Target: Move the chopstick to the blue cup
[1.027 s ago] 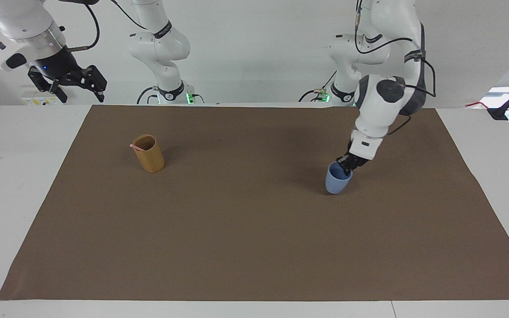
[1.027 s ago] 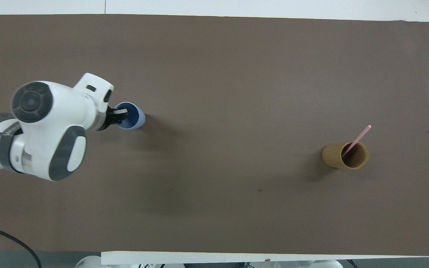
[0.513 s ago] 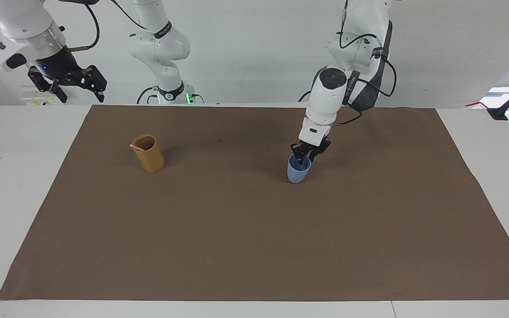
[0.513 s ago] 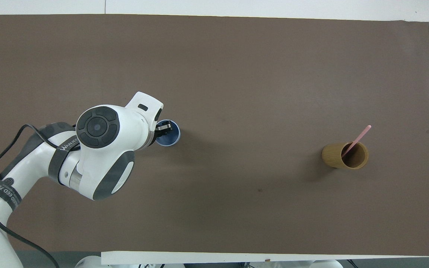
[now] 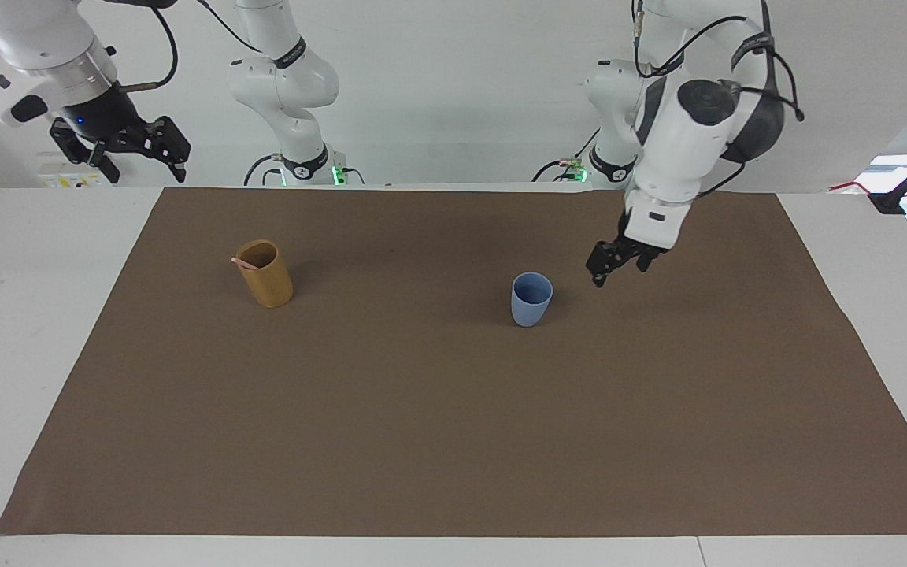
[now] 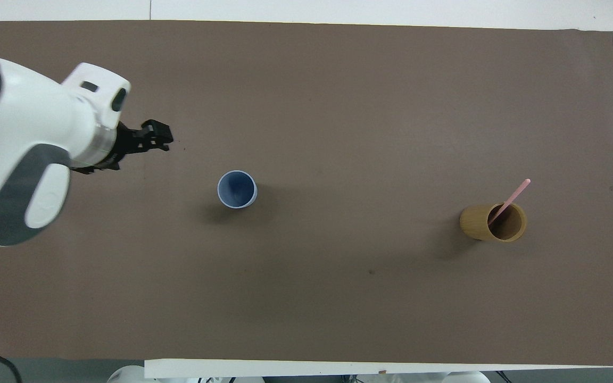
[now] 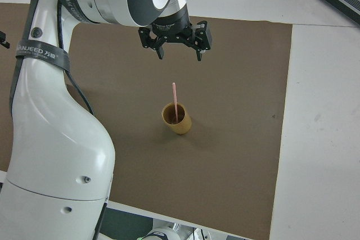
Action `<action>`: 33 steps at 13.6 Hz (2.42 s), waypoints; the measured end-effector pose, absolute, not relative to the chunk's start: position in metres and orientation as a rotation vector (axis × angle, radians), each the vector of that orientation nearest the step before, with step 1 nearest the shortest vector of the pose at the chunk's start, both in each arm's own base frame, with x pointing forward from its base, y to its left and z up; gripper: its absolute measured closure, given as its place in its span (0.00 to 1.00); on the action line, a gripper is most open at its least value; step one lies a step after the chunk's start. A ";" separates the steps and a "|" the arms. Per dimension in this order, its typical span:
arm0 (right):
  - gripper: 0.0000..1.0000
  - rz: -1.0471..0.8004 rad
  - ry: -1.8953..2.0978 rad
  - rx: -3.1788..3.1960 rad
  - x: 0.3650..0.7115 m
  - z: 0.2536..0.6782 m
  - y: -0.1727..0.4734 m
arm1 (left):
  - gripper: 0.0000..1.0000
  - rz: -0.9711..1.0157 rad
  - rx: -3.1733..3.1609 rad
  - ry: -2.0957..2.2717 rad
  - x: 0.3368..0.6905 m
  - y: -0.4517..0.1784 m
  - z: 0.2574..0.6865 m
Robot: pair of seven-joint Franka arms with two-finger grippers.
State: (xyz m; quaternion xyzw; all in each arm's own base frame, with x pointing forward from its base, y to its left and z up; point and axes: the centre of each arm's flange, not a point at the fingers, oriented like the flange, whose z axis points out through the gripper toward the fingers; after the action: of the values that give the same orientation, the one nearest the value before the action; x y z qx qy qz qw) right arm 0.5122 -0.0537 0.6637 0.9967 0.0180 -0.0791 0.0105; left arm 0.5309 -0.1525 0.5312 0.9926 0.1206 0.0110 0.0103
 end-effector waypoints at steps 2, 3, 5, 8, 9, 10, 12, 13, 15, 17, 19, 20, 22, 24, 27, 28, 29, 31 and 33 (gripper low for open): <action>0.00 -0.271 0.082 3.111 0.506 0.667 -0.050 | 0.00 -0.018 3.120 0.279 0.538 -0.059 0.570; 0.00 -0.271 0.124 3.112 0.504 0.667 -0.049 | 0.00 -0.030 3.124 0.228 0.537 -0.021 0.585; 0.00 -0.172 0.218 3.142 0.508 0.656 -0.043 | 0.00 -0.035 3.125 0.168 0.536 0.014 0.592; 0.00 -0.107 0.239 3.214 0.516 0.609 -0.033 | 0.00 -0.048 3.128 0.123 0.538 0.001 0.588; 0.00 -0.105 0.234 3.218 0.519 0.592 -0.033 | 0.00 -0.049 3.129 0.114 0.538 -0.002 0.587; 0.00 -0.105 0.230 3.224 0.521 0.575 -0.032 | 0.00 -0.050 3.129 0.113 0.538 -0.002 0.587; 0.00 -0.098 0.244 3.234 0.525 0.543 -0.024 | 0.00 -0.050 3.129 0.115 0.538 -0.002 0.587; 0.00 -0.092 0.264 3.232 0.526 0.527 -0.016 | 0.00 -0.050 3.129 0.115 0.538 -0.002 0.587; 0.00 -0.130 0.311 3.228 0.522 0.497 -0.003 | 0.00 -0.050 3.129 0.115 0.538 -0.002 0.587; 0.01 -0.172 0.353 3.226 0.517 0.478 -0.005 | 0.00 -0.050 3.129 0.115 0.538 -0.002 0.587; 0.03 -0.189 0.373 3.227 0.514 0.468 -0.010 | 0.00 -0.050 3.129 0.115 0.538 -0.002 0.587; 0.05 -0.178 0.381 3.226 0.513 0.462 -0.013 | 0.00 -0.050 3.129 0.115 0.538 -0.002 0.587; 0.12 -0.161 0.384 3.225 0.511 0.449 -0.019 | 0.00 -0.050 3.129 0.115 0.538 -0.002 0.587; 0.21 -0.163 0.382 3.225 0.510 0.444 -0.021 | 0.00 -0.050 3.129 0.115 0.538 -0.002 0.587; 0.37 -0.164 0.382 3.225 0.509 0.443 -0.021 | 0.00 -0.050 3.129 0.115 0.538 -0.002 0.587; 0.45 -0.164 0.382 3.225 0.509 0.443 -0.021 | 0.00 -0.050 3.129 0.115 0.538 -0.002 0.587; 0.45 -0.165 0.383 3.225 0.509 0.443 -0.021 | 0.00 -0.050 3.129 0.115 0.538 -0.002 0.587; 0.52 -0.168 0.382 3.225 0.509 0.443 -0.021 | 0.00 -0.050 3.129 0.115 0.538 -0.002 0.587; 0.66 -0.168 0.375 3.226 0.509 0.442 -0.023 | 0.00 -0.050 3.129 0.115 0.538 -0.002 0.587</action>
State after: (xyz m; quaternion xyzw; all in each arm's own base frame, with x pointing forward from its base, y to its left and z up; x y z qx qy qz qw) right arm 0.5086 -0.0233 0.4424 0.9905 0.1151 -0.0516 -0.0551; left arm 0.5383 -0.0017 0.5873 0.9992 0.0367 -0.0158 0.0050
